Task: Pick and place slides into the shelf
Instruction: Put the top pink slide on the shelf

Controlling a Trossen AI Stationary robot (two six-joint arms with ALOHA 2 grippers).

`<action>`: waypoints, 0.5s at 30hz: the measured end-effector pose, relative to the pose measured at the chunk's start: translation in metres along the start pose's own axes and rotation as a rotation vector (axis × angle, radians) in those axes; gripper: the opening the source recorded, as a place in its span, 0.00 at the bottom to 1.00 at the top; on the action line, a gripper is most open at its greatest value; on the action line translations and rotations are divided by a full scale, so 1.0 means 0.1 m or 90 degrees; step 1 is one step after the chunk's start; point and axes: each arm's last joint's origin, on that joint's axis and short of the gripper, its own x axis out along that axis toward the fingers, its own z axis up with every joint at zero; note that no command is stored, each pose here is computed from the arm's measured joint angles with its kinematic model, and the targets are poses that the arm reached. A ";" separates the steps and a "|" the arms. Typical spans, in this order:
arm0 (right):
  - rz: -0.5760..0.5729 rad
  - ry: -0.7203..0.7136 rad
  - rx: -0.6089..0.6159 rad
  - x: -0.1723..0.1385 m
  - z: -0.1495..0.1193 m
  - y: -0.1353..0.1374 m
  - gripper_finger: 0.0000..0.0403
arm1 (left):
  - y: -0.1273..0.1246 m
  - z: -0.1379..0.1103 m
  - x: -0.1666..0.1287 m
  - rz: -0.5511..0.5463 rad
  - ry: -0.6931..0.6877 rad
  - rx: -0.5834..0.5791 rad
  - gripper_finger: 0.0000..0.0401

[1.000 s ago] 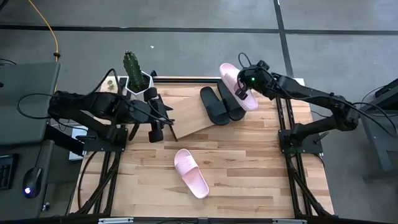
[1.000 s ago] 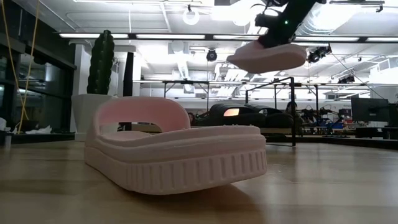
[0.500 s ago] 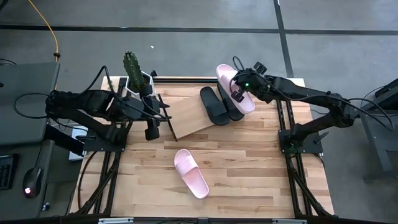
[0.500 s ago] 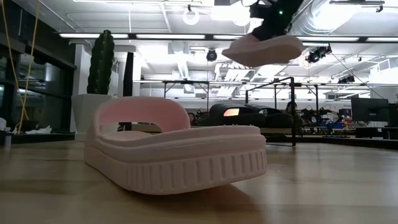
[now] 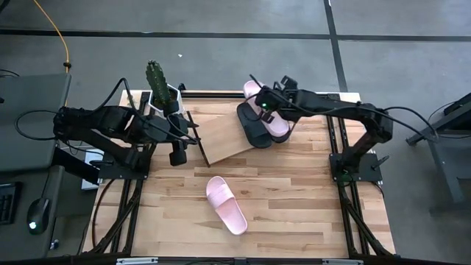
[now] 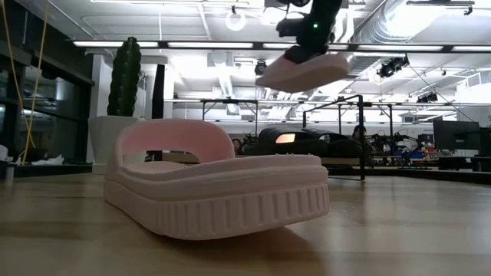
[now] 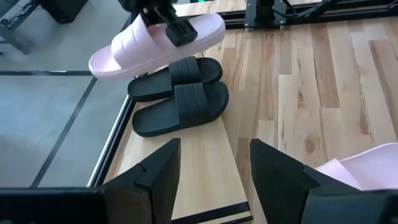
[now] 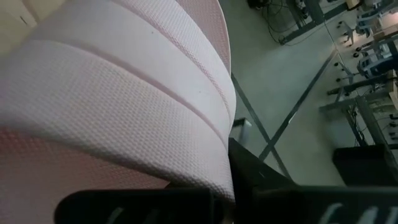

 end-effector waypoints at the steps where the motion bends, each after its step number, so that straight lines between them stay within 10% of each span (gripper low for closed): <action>1: 0.001 -0.001 -0.004 0.01 0.02 0.04 0.00 | 0.00 0.00 -0.01 0.000 -0.001 0.000 0.44; 15: 0.023 -0.014 -0.028 0.08 0.11 0.44 0.00 | 0.04 -0.01 -0.07 -0.002 -0.018 -0.009 0.44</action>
